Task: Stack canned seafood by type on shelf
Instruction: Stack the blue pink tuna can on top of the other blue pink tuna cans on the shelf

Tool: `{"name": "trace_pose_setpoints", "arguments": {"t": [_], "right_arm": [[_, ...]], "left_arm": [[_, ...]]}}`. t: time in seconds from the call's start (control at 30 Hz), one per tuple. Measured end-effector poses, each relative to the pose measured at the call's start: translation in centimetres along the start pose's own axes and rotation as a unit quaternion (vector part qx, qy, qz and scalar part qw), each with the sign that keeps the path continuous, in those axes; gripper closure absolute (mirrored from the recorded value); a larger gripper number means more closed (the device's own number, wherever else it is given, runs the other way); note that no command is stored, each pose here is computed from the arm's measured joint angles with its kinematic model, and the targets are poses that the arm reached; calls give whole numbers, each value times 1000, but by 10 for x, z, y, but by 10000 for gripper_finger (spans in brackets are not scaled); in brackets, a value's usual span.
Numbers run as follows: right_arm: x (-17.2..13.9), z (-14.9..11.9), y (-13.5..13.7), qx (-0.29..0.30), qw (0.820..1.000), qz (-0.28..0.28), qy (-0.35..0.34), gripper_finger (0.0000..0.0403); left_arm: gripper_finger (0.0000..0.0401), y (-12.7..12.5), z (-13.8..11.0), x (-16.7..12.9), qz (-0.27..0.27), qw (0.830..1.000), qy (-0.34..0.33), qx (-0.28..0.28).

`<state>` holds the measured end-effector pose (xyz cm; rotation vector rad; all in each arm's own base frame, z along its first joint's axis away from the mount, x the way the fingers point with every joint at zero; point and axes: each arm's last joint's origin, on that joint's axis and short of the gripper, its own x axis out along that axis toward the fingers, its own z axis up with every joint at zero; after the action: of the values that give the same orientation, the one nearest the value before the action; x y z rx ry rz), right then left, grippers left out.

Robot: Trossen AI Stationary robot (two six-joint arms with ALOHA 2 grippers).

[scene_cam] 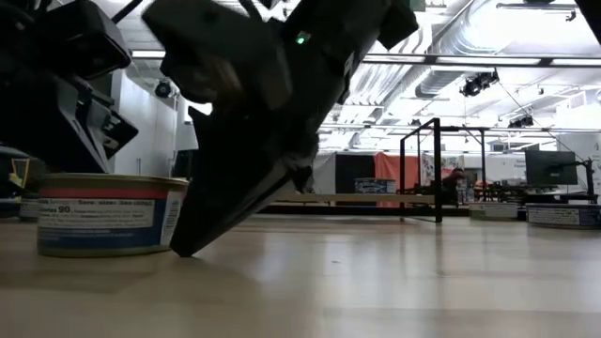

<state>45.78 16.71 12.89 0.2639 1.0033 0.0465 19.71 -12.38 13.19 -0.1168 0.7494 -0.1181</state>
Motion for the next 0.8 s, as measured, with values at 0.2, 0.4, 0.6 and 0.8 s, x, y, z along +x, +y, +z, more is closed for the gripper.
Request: {"name": "trace_pose_setpoints", "arguments": {"t": [0.2, 0.4, 0.6, 0.8], "right_arm": [[0, 9, -9, 7, 1000, -9, -22, 403], [-20, 30, 1, -38, 999, 10, -32, 403], [-38, 51, 8, -65, 996, 0, -63, 403], [-48, 60, 9, -65, 996, -6, -67, 403]], "left_arm": [[401, 0, -2, 3, 2, 1000, 6, -26], [401, 1, -4, 3, 14, 1000, 12, -23], [401, 3, -11, 4, 12, 999, 42, -14], [401, 5, -14, 2, 26, 998, 60, -26]]}}
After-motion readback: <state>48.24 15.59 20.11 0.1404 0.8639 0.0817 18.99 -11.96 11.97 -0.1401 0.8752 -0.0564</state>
